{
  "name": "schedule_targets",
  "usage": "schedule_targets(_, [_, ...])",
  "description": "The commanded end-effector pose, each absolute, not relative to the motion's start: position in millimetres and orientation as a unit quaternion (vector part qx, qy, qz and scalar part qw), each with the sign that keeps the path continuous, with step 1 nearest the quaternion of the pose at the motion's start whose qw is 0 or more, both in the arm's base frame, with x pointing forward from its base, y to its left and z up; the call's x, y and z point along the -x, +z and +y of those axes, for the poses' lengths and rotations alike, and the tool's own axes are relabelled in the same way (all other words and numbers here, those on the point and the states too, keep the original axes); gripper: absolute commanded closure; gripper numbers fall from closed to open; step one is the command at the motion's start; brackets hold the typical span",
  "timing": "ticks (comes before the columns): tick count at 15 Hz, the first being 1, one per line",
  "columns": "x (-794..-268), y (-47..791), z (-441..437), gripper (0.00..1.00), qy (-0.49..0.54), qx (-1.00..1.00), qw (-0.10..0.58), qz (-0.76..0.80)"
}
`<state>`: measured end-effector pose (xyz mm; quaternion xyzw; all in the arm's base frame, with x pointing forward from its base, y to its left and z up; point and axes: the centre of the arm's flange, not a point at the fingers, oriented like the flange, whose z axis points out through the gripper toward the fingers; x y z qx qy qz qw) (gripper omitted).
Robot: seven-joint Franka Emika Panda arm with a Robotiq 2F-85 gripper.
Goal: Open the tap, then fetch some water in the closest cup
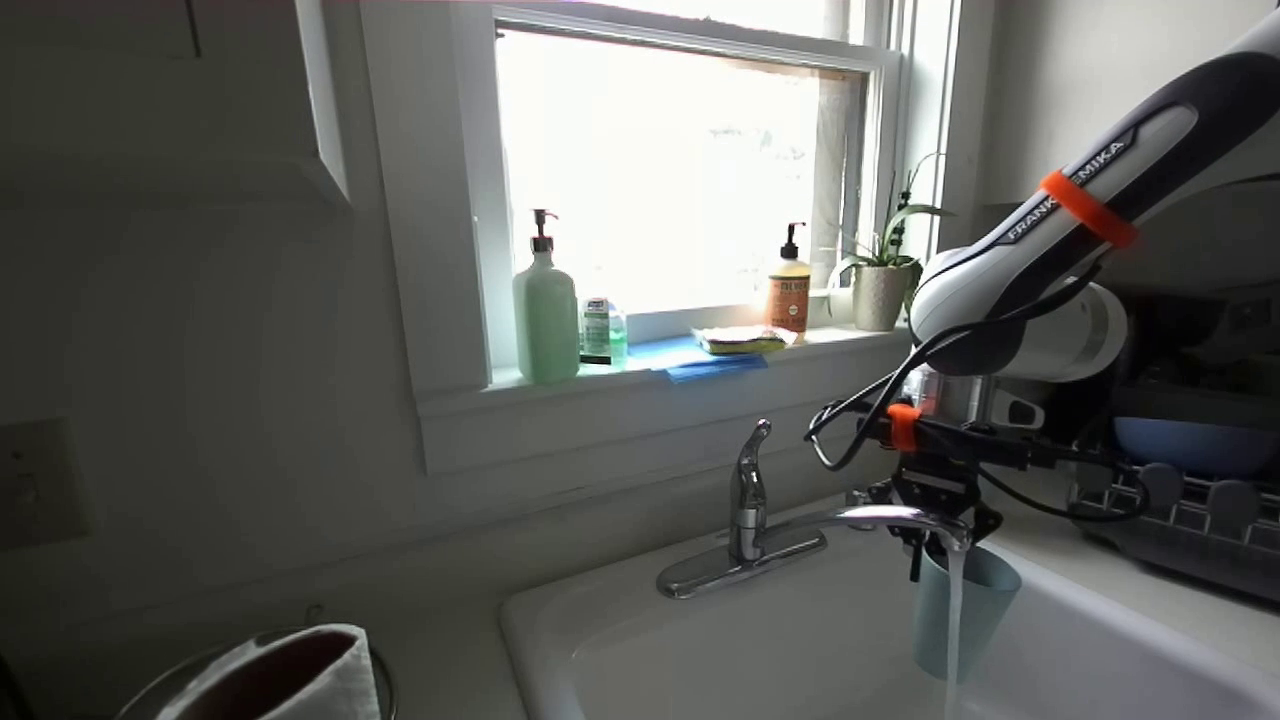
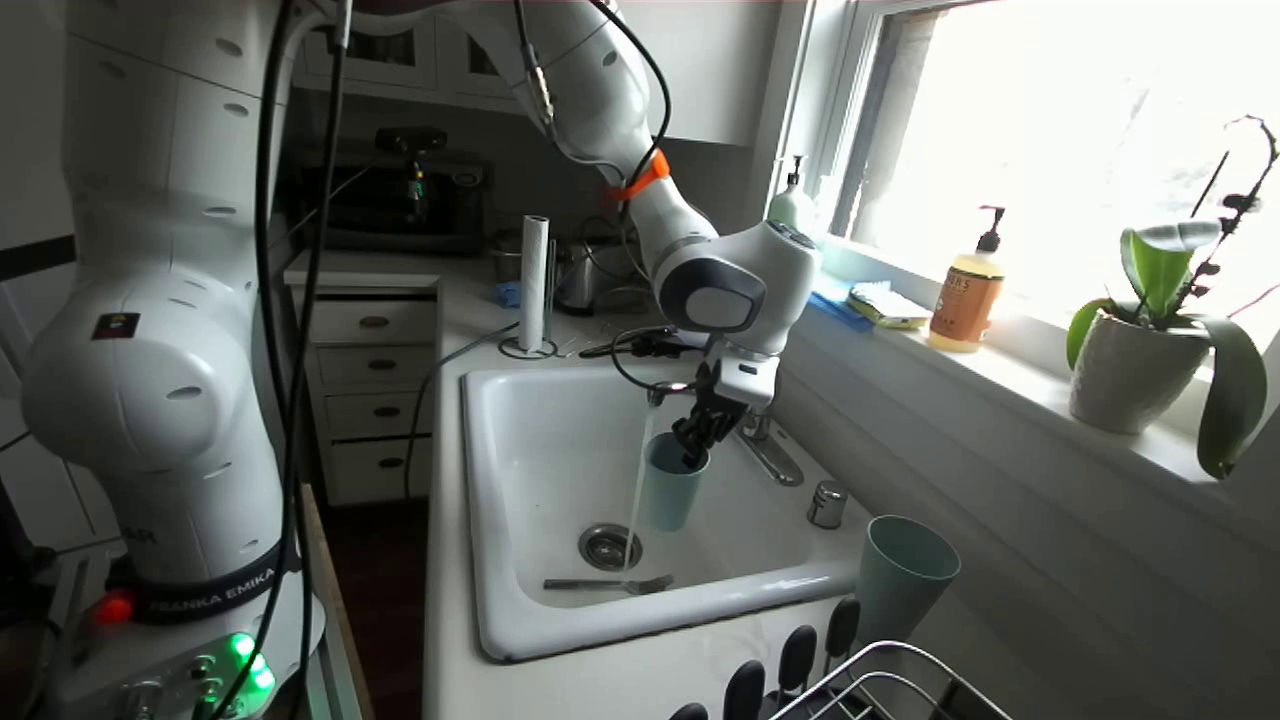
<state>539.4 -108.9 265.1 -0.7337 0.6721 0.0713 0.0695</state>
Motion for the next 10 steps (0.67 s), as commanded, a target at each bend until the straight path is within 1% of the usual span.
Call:
schedule_targets(1, [-542.1,274.4,-109.5,0.99,0.070,0.715,0.078,0.691])
schedule_targets(10, [-540.6,263.9,-88.3,0.99,0.088,0.700,0.077,0.704])
